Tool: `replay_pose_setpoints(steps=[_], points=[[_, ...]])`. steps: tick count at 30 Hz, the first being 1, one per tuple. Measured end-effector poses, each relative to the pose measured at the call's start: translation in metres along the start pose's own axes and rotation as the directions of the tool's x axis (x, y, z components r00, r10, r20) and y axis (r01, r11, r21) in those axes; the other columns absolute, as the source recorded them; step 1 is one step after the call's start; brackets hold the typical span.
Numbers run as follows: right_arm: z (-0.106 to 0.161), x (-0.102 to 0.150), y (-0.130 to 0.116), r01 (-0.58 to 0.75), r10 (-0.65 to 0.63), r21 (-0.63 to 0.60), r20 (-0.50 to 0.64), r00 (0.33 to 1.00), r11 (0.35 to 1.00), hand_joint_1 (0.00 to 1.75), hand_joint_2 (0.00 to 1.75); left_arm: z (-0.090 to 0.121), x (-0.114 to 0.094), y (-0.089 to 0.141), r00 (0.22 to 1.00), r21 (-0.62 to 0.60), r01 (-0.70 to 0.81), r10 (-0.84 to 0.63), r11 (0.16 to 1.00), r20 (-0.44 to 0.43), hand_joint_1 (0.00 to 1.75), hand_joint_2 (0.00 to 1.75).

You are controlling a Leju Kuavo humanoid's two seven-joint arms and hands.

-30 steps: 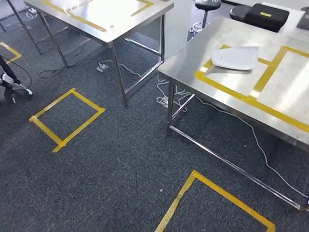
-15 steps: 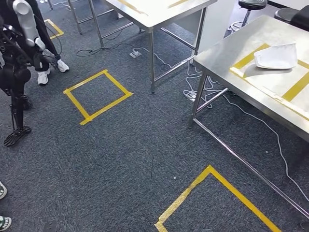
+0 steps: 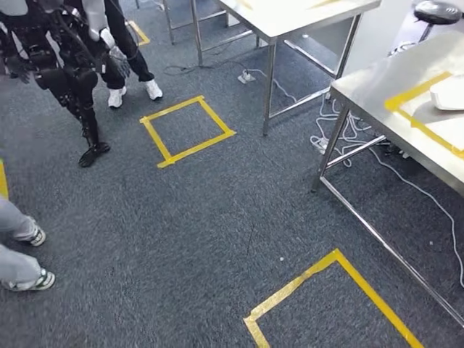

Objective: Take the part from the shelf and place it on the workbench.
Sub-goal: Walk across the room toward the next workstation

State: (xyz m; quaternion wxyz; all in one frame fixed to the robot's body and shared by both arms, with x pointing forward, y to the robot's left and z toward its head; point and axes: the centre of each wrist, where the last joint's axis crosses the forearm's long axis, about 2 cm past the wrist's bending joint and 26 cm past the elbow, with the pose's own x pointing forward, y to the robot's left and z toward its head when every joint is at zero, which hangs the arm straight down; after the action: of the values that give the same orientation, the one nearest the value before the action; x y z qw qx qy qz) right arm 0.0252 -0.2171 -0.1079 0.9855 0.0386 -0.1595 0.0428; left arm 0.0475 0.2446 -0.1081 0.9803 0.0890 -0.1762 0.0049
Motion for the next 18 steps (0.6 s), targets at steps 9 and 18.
replay_pose_setpoints(steps=[9,18], points=[[0.0002,-0.0013,-0.0013,-0.009,0.009,0.002,-0.006,1.0,1.0,0.0,0.0,0.0008,-0.0027,-0.0007,1.0,-0.012,0.028,-0.028,1.0,-0.007,0.0,0.0],[-0.0012,0.0042,-0.003,-0.01,0.01,0.006,0.006,1.0,1.0,0.0,0.0,0.0013,-0.0036,-0.0016,0.998,-0.018,0.062,-0.062,0.998,-0.002,0.0,0.0]])
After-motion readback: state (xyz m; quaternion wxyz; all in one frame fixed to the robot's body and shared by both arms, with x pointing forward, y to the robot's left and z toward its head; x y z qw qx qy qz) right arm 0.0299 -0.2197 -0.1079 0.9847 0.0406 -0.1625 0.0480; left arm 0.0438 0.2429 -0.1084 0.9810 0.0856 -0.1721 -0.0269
